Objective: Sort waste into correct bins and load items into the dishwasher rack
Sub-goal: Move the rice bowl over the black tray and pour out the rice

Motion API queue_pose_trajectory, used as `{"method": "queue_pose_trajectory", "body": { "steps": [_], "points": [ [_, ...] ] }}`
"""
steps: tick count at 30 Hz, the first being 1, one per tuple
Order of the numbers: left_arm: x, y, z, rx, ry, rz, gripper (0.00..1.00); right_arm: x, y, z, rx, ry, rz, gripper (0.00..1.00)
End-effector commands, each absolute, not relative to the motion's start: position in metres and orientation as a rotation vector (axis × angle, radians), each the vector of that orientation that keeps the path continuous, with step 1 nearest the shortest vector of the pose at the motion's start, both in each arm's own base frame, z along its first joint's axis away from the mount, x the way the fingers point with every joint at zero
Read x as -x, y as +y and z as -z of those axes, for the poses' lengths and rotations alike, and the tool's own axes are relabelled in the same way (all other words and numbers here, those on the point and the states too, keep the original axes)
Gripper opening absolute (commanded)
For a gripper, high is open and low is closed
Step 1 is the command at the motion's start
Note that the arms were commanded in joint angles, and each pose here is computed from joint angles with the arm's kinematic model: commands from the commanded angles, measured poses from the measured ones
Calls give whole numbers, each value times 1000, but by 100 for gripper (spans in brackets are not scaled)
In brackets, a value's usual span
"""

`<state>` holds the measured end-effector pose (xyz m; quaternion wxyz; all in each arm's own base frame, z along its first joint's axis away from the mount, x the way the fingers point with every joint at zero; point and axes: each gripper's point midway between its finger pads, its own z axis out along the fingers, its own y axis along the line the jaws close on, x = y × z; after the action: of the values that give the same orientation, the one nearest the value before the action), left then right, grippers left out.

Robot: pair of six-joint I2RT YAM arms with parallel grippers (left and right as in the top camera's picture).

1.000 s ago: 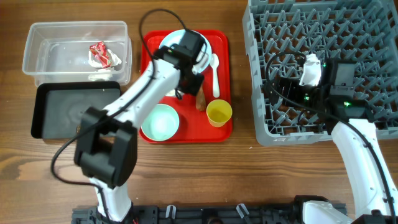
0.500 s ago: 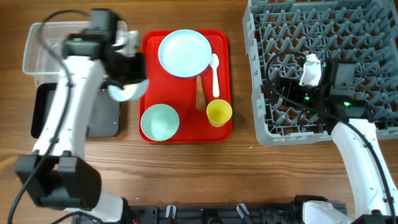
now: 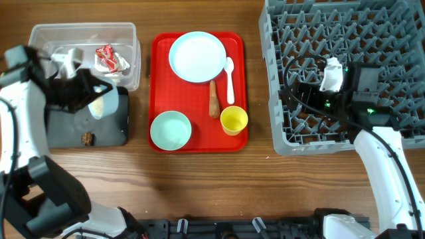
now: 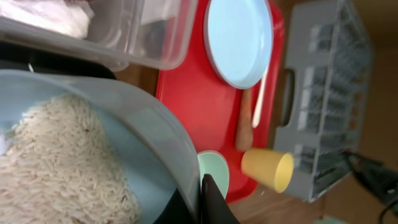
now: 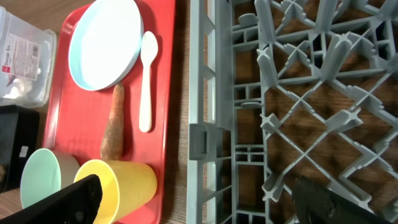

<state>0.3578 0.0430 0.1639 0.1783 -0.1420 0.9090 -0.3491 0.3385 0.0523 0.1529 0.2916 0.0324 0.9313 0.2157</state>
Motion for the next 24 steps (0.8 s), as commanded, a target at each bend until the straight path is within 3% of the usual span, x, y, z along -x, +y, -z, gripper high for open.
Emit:
{"method": "queue_pose_trajectory", "body": {
  "steps": [1, 24],
  "points": [
    [-353, 49, -179, 403, 2333, 1229, 4, -343, 54, -160, -85, 2467, -591, 100],
    [-353, 102, -175, 587, 1820, 1645, 4, -340, 54, -157, -101, 2485, -598, 100]
  ]
}}
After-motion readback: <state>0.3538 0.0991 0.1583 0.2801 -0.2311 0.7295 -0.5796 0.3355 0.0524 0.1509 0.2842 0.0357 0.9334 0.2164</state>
